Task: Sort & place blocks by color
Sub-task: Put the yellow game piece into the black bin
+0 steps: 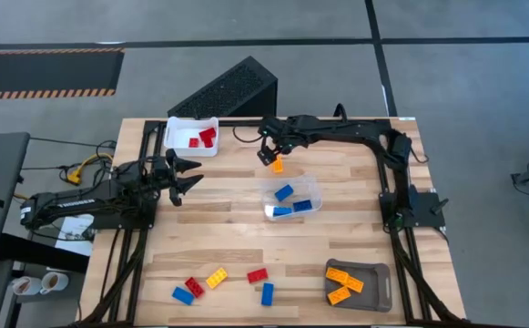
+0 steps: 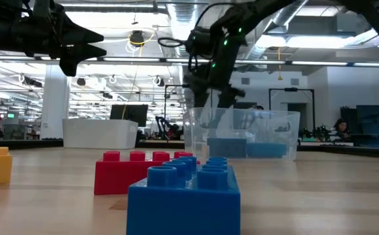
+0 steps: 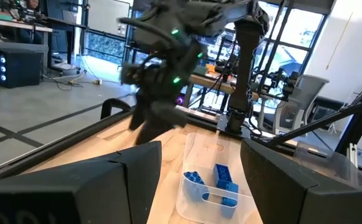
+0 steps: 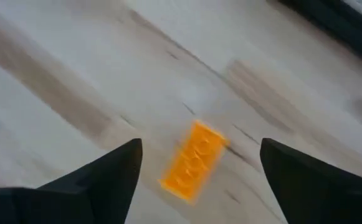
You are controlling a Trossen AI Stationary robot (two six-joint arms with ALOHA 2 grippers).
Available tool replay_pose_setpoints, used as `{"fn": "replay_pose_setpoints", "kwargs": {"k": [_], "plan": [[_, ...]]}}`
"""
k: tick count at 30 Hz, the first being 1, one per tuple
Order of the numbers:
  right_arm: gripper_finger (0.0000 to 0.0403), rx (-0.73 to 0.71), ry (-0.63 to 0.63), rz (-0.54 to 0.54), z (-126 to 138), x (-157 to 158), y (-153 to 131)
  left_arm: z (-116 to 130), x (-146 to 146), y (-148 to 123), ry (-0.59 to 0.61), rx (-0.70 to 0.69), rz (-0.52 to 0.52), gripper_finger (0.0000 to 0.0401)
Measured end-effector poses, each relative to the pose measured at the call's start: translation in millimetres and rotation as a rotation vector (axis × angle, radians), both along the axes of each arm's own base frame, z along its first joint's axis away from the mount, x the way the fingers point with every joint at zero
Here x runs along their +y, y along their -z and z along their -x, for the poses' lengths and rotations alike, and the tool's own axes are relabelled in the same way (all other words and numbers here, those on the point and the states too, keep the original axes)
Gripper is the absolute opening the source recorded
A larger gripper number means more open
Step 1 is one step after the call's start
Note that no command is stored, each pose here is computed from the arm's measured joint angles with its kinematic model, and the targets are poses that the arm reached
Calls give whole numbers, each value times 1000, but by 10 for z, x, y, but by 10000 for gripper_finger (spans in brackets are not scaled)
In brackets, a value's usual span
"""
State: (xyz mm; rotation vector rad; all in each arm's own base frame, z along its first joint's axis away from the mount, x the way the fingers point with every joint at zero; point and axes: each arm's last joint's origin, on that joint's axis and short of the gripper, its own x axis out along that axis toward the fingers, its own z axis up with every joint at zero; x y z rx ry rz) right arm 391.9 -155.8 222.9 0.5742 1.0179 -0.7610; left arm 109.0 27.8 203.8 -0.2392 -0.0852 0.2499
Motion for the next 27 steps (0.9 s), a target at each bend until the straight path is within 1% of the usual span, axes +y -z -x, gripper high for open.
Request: {"fn": "replay_pose_setpoints", "kwargs": {"k": [2,4,9,12,15,18,21,23,25,27], "plan": [[342,3,2,-52,-2,-63,99,0,0,0,0,-1,0,206],[342,4,3,-71,-56,-97,233,-1,0,3,0,3,0,206],[352,43,7,-153,-84,-157,501,-5,2,12,-2,14,2,206],[356,92,25,-193,-77,-181,682,-13,5,19,-5,21,2,206],[354,114,31,-207,-83,-198,775,-13,7,21,-12,24,0,206],[341,132,30,-219,-78,-216,817,-13,7,22,-15,26,0,206],[309,149,11,-225,-59,-218,821,-13,8,23,-16,26,0,206],[275,165,-3,-226,-49,-208,826,-13,9,27,-19,30,2,206],[230,180,-25,-226,-26,-203,807,-13,9,26,-19,29,2,206],[175,191,-51,-216,-16,-186,779,-12,9,27,-20,30,2,206]]}}
